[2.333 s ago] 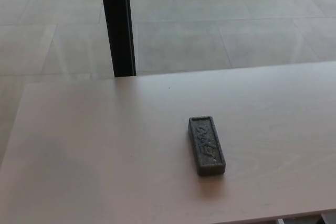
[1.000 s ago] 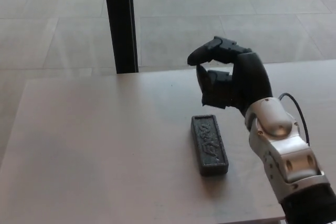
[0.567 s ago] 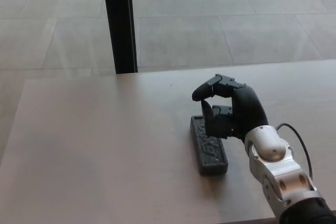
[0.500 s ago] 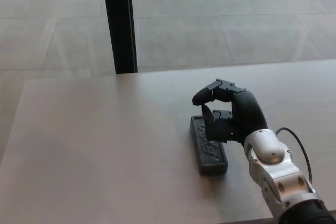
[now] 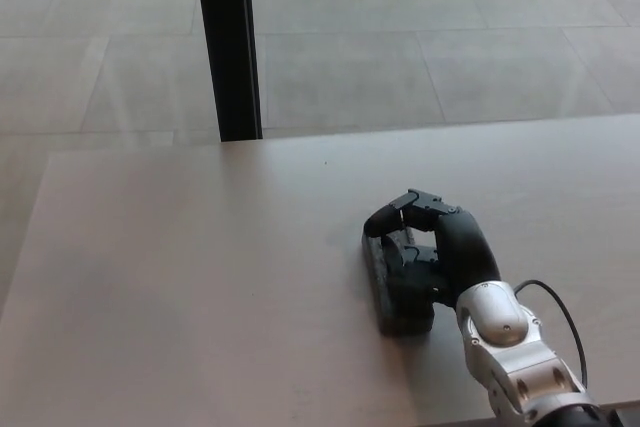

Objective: The robot uses its right hand to hold the eraser kept in the middle of the desk and use it to wipe the desk by swiping its surface twice

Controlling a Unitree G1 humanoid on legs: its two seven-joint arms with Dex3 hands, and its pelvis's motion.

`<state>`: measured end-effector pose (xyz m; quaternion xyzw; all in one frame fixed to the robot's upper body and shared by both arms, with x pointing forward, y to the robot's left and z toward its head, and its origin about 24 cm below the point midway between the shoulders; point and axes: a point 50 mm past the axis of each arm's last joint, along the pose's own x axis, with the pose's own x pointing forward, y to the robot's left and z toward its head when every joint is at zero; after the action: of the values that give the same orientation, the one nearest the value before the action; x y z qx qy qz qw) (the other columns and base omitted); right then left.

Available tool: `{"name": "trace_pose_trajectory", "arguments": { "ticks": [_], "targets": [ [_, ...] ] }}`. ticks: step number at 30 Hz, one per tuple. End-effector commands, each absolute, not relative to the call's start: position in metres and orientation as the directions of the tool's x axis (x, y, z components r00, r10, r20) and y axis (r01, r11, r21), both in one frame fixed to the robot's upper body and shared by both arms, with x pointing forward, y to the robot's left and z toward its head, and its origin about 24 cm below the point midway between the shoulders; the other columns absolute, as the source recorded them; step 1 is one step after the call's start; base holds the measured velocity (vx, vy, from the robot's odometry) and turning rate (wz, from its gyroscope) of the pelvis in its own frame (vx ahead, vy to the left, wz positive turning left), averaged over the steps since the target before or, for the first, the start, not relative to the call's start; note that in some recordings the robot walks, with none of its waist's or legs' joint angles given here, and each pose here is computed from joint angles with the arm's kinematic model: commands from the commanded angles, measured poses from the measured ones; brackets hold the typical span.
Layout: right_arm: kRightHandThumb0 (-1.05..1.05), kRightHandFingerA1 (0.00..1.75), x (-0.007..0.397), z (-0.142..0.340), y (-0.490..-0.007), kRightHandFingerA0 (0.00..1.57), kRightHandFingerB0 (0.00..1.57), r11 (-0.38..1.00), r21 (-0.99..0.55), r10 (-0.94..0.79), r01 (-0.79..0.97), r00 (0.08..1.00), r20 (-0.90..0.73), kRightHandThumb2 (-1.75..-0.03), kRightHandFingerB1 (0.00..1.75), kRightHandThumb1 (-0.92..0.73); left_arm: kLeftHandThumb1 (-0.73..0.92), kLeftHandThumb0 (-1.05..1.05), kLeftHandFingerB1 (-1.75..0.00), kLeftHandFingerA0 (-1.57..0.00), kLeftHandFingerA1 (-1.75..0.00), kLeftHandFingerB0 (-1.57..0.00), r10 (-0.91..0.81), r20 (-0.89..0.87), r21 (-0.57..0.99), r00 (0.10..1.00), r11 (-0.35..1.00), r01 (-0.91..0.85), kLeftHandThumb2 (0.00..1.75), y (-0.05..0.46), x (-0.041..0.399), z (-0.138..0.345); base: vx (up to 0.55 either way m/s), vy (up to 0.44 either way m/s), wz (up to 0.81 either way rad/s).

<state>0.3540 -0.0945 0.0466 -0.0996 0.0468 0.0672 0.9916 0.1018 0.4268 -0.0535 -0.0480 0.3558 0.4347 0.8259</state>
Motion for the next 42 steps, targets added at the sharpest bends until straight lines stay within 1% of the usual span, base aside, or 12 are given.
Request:
{"name": "trace_pose_trajectory", "arguments": {
  "ticks": [1,11,18,19,21,23,24,27,35,36,37,42],
  "targets": [
    [-0.31,1.75,0.342,0.021,-0.111,0.97,0.78,0.958,-0.264,0.072,-0.114,0.984,-0.166,-1.04,1.63,-0.61,0.73,-0.45,-0.55,-0.74,-0.7,-0.58,0.691,-0.623,0.225,0.365,0.606,-0.763,0.61,0.433,0.103,-0.047,0.0,0.0,0.0],
    [-0.34,1.75,0.327,-0.003,-0.132,0.96,0.79,0.816,-0.55,0.11,-0.18,0.981,-0.158,-0.99,1.62,-0.6,0.72,-0.46,-0.56,-0.78,-0.7,-0.62,0.695,-0.614,0.243,0.374,0.617,-0.748,0.61,0.432,0.11,-0.046,0.0,0.0,0.0],
    [-0.35,1.75,0.332,-0.001,-0.163,0.87,0.59,0.721,-0.673,0.052,-0.165,0.981,-0.184,-0.9,1.69,-0.66,0.74,-0.45,-0.55,-0.74,-0.7,-0.58,0.692,-0.613,0.228,0.381,0.617,-0.753,0.62,0.433,0.109,-0.045,0.0,0.0,0.0],
    [-0.35,1.57,0.333,0.001,-0.176,0.79,0.47,0.702,-0.698,0.014,-0.141,0.983,-0.183,-0.73,0.75,-0.72,0.74,-0.44,-0.57,-0.73,-0.7,-0.59,0.691,-0.613,0.222,0.382,0.615,-0.756,0.62,0.432,0.11,-0.045,0.0,0.0,0.0],
    [-0.35,1.57,0.334,0.002,-0.185,0.79,0.47,0.699,-0.704,-0.013,-0.127,0.982,-0.19,-0.73,0.75,-0.72,0.74,-0.44,-0.57,-0.73,-0.7,-0.59,0.691,-0.611,0.22,0.387,0.618,-0.755,0.62,0.432,0.11,-0.045,0.0,0.0,0.0],
    [-0.39,1.75,0.33,0.003,-0.209,0.84,0.67,0.709,-0.7,-0.068,-0.085,0.98,-0.187,-0.79,1.51,-0.71,0.75,-0.45,-0.56,-0.74,-0.72,-0.57,0.694,-0.607,0.231,0.387,0.62,-0.75,0.62,0.433,0.11,-0.044,0.0,0.0,0.0],
    [-0.38,1.75,0.327,0.003,-0.221,0.84,0.6,0.714,-0.698,-0.093,-0.06,0.979,-0.18,-0.75,1.63,-0.73,0.75,-0.45,-0.55,-0.76,-0.71,-0.58,0.698,-0.609,0.24,0.377,0.615,-0.751,0.62,0.433,0.11,-0.045,0.0,0.0,0.0],
    [-0.38,1.75,0.325,0.002,-0.237,0.83,0.69,0.714,-0.699,-0.158,-0.025,0.968,-0.197,-0.69,1.48,-0.78,0.75,-0.44,-0.55,-0.73,-0.7,-0.58,0.697,-0.613,0.227,0.371,0.606,-0.763,0.63,0.433,0.107,-0.045,0.0,0.0,0.0],
    [-0.33,1.75,0.308,0.009,-0.298,0.93,0.7,0.824,-0.529,-0.369,0.204,0.901,-0.228,-0.85,1.58,-0.66,0.75,-0.44,-0.54,-0.74,-0.69,-0.56,0.705,-0.61,0.227,0.362,0.593,-0.773,0.62,0.434,0.102,-0.046,0.0,0.0,0.0],
    [-0.27,1.75,0.306,0.012,-0.308,1.14,0.72,0.829,-0.507,-0.394,0.237,0.891,-0.228,-0.88,1.45,-0.62,0.75,-0.44,-0.55,-0.75,-0.68,-0.57,0.705,-0.61,0.234,0.362,0.597,-0.767,0.62,0.433,0.101,-0.047,0.0,0.0,0.0],
    [-0.31,1.75,0.305,0.013,-0.312,0.92,0.69,0.825,-0.511,-0.399,0.241,0.889,-0.225,-0.84,1.58,-0.65,0.75,-0.44,-0.55,-0.76,-0.69,-0.57,0.705,-0.61,0.233,0.362,0.596,-0.768,0.61,0.433,0.101,-0.048,0.0,0.0,0.0],
    [-0.27,1.75,0.288,0.014,-0.338,0.84,0.59,0.807,-0.507,-0.456,0.303,0.865,-0.208,-0.77,1.61,-0.64,0.73,-0.43,-0.56,-0.75,-0.72,-0.59,0.709,-0.602,0.223,0.367,0.59,-0.776,0.61,0.436,0.1,-0.045,0.0,0.0,0.0]
  ]
}}
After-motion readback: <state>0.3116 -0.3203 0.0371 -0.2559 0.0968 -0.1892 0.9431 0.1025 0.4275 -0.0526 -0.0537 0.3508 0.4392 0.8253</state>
